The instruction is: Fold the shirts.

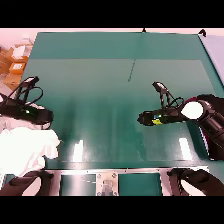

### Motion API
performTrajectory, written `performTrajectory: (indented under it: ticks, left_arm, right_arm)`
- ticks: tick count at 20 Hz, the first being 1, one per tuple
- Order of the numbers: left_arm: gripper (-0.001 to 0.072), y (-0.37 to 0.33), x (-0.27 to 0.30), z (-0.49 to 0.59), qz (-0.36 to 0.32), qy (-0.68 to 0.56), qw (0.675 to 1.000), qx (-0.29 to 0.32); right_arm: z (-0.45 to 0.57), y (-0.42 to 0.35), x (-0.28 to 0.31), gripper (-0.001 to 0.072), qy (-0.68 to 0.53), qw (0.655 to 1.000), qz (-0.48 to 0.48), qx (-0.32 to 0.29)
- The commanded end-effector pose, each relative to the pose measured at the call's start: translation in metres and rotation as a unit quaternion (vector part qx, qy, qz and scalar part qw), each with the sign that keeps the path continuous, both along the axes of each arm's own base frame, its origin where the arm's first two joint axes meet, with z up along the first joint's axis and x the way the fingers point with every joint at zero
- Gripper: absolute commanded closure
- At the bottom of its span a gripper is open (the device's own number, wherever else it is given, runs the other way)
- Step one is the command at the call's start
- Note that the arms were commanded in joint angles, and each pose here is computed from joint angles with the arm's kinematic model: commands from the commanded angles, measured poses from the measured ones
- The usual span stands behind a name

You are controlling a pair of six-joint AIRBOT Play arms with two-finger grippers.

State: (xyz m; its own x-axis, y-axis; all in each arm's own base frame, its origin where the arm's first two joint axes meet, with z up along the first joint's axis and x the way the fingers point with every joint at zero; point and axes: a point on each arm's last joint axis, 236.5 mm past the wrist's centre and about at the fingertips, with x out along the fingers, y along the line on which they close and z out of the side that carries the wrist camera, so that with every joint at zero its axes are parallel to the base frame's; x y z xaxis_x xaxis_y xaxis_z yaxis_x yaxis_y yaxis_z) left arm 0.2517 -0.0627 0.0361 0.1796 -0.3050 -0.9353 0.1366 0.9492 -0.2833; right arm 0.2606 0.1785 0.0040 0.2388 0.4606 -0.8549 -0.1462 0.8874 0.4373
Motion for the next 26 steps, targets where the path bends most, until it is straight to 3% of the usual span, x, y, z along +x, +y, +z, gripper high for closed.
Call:
performTrajectory:
  ticks: [1,18,20,21,22,23,24,26]
  left_arm:
    - [0.0682,0.0,0.0,0.0,0.0,0.0,1.0,0.0]
    - [0.0682,-0.005,0.016,0.005,0.012,-0.033,0.999,-0.013]
    - [0.0681,0.023,0.04,0.008,0.024,-0.084,0.995,0.046]
    - [0.0518,0.059,0.052,0.012,0.029,-0.112,0.986,0.124]
    - [0.0046,0.097,0.062,0.02,0.06,-0.132,0.969,0.198]
    - [-0.0011,0.135,0.07,0.031,0.094,-0.155,0.947,0.267]
    - [-0.0011,0.158,0.072,0.036,0.108,-0.158,0.933,0.305]
    - [-0.0011,0.181,0.064,0.007,0.139,-0.108,0.937,0.302]
  right_arm:
    - [0.0,0.0,0.0,0.0698,0.0,1.0,0.0,0.0]
    - [0.0,0.0,0.0,0.0698,-0.001,1.0,0.0,0.0]
    - [0.001,0.0,0.003,0.0698,-0.006,1.0,-0.002,0.001]
    - [0.002,0.0,0.007,0.0697,-0.014,1.0,-0.006,0.002]
    - [0.004,0.0,0.011,0.0688,-0.022,1.0,-0.01,0.004]
    - [0.005,0.0,0.015,0.0627,-0.03,0.999,-0.014,0.006]
    - [0.006,0.001,0.017,0.0584,-0.034,0.999,-0.016,0.007]
    - [0.006,0.001,0.018,0.0572,-0.035,0.999,-0.016,0.007]
